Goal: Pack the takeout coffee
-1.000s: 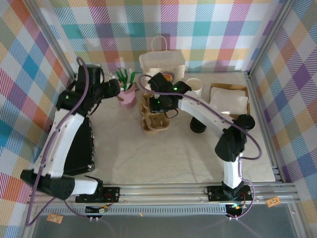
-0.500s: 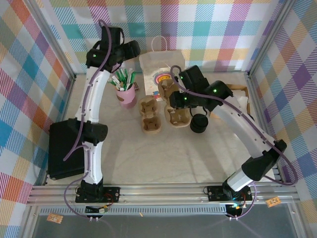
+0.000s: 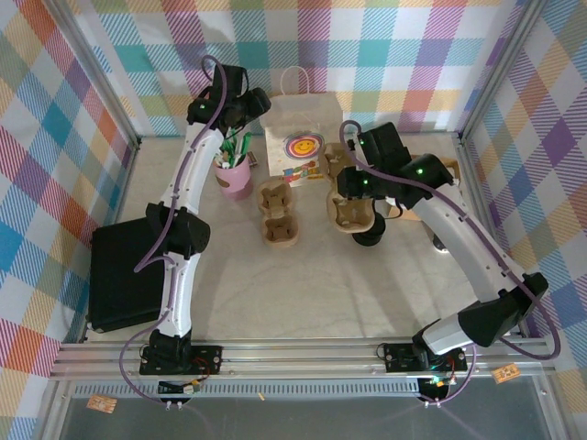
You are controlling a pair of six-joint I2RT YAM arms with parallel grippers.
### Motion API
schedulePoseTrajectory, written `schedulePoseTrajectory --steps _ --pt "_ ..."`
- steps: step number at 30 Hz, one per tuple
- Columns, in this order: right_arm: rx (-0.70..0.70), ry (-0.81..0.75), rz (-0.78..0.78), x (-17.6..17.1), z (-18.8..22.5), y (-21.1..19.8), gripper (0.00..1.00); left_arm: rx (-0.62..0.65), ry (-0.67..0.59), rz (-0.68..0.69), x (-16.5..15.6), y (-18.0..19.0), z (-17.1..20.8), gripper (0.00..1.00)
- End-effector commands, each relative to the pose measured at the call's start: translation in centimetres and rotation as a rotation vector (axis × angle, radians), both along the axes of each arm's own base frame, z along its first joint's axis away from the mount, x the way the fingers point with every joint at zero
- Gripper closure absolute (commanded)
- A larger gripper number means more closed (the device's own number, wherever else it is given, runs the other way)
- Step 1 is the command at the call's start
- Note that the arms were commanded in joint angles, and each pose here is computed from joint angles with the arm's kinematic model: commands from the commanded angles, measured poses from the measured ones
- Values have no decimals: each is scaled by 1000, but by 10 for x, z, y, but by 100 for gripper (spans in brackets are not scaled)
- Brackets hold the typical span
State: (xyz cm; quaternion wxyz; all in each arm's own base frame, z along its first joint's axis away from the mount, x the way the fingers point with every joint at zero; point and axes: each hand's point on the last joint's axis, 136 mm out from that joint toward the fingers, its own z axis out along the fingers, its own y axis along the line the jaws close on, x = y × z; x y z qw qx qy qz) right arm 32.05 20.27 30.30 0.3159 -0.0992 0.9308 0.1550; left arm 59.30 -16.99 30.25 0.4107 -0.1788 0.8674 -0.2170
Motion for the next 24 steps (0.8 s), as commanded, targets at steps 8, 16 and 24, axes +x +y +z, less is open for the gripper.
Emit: schedulePoseTrajectory --steps 8,16,24 --pt "26 -29 16 6 3 1 100 -10 3 -30 -2 -5 1 38" --pt "17 -32 14 8 2 -1 100 -25 -5 -54 2 -14 -1 43" --pt "24 -28 20 9 7 1 100 -2 10 -76 0 -20 -10 42"
